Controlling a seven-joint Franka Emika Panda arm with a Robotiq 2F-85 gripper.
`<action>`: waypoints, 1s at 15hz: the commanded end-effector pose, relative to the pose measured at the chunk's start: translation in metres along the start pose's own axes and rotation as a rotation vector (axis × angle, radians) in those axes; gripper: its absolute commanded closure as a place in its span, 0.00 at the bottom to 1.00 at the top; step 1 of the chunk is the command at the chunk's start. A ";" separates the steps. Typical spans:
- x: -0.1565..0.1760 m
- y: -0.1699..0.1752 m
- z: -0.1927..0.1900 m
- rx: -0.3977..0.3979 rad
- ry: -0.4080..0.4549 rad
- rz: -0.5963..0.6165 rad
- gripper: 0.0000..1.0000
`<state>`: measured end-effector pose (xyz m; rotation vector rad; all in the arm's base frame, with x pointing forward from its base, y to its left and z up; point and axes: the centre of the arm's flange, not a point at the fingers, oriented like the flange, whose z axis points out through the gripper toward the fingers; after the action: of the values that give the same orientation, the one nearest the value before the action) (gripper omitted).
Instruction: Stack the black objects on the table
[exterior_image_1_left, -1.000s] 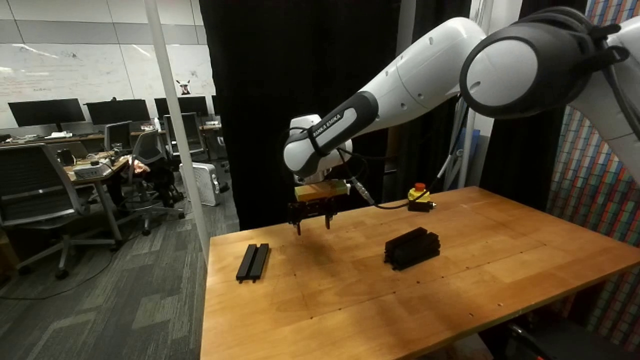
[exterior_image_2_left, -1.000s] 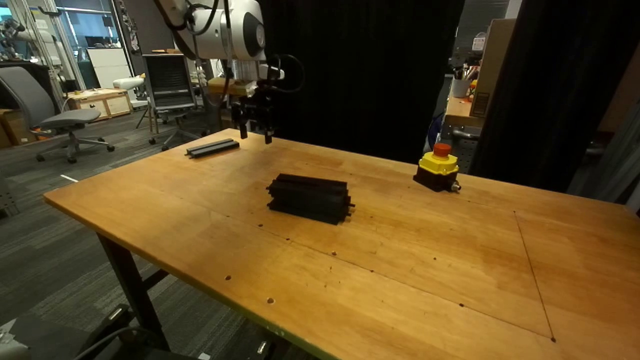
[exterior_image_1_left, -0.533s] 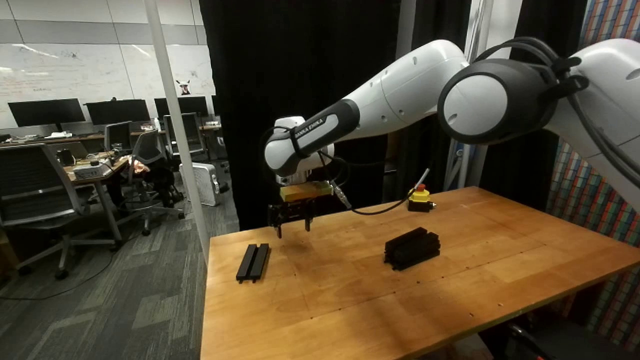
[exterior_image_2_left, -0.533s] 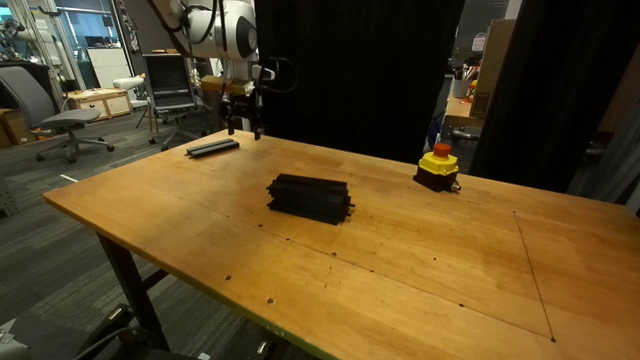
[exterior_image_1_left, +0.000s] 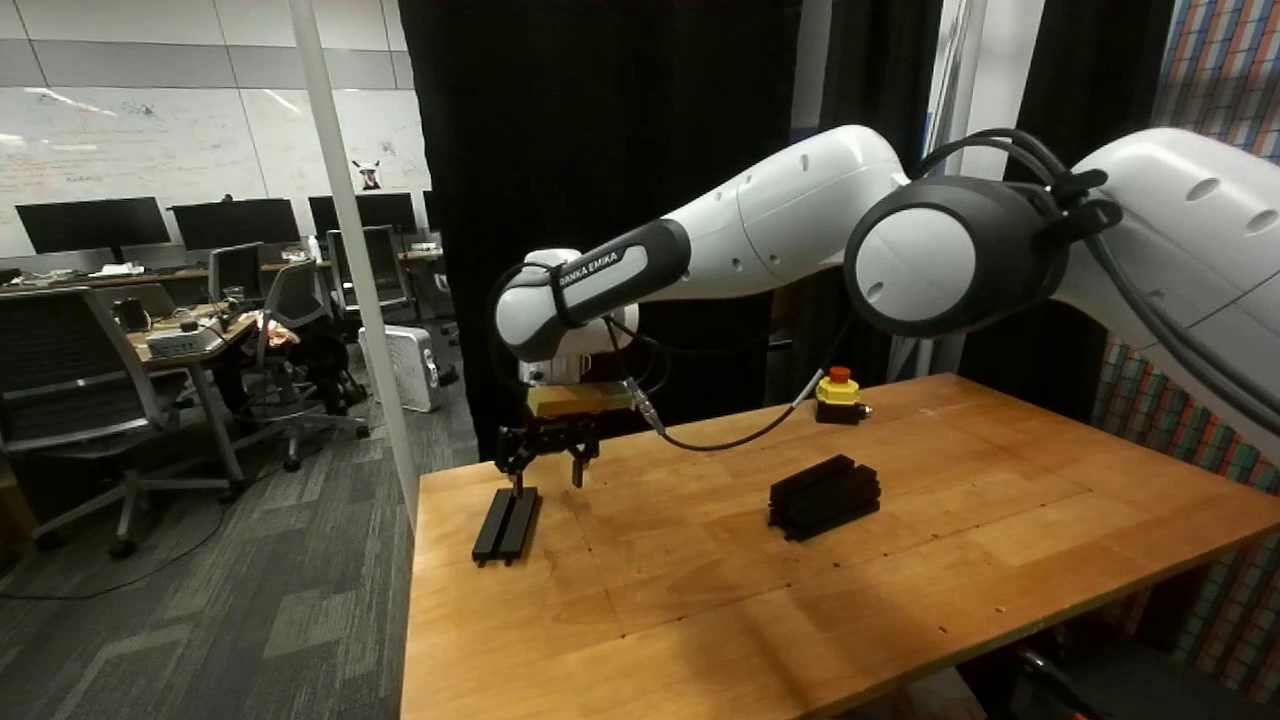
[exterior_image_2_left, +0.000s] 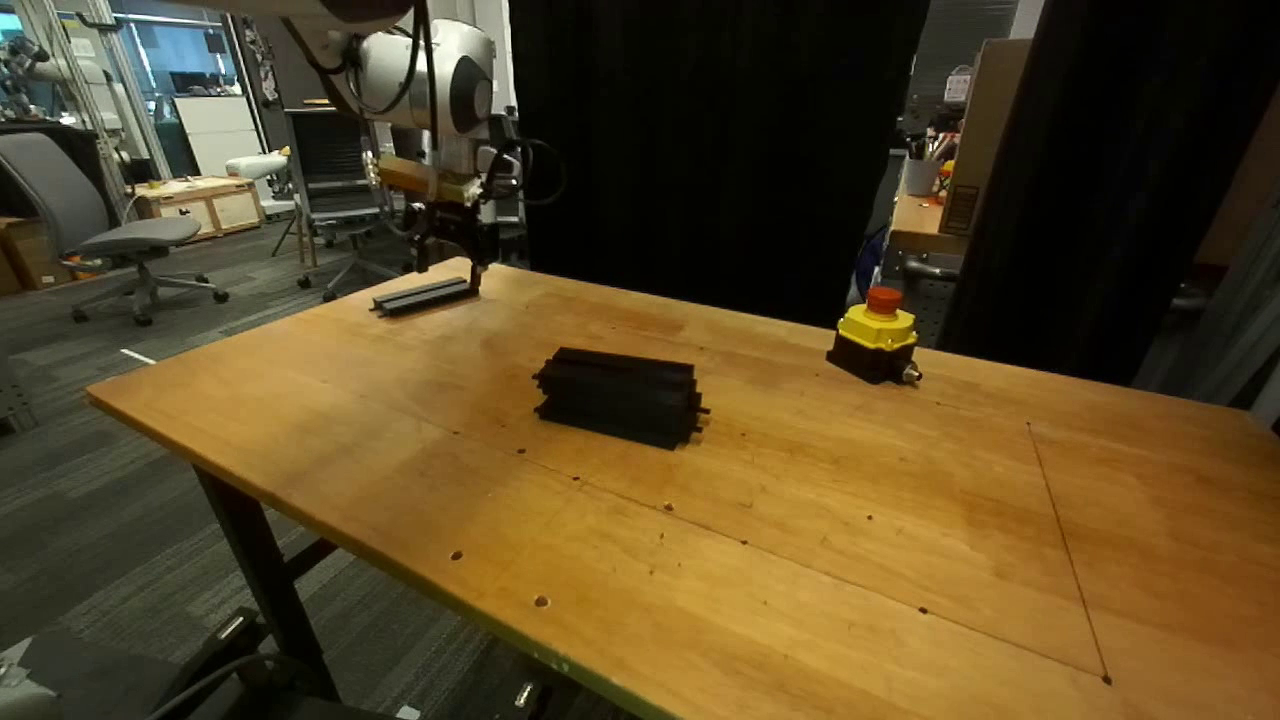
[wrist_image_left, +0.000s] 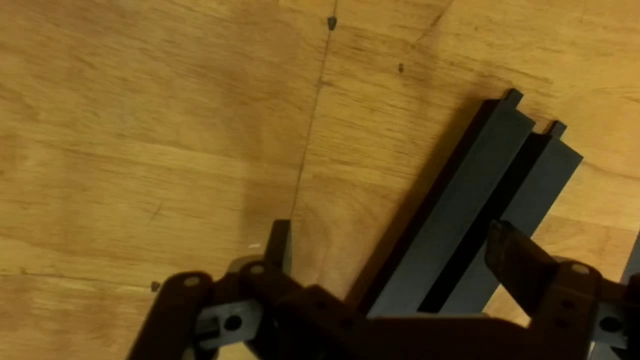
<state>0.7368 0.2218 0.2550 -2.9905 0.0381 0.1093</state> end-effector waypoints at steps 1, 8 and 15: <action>0.023 -0.029 0.003 0.024 0.003 0.024 0.00; 0.036 -0.058 0.020 -0.002 0.069 0.162 0.00; 0.047 -0.057 0.033 -0.041 0.112 0.292 0.00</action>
<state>0.7528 0.2697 0.2268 -3.0058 0.4165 0.0161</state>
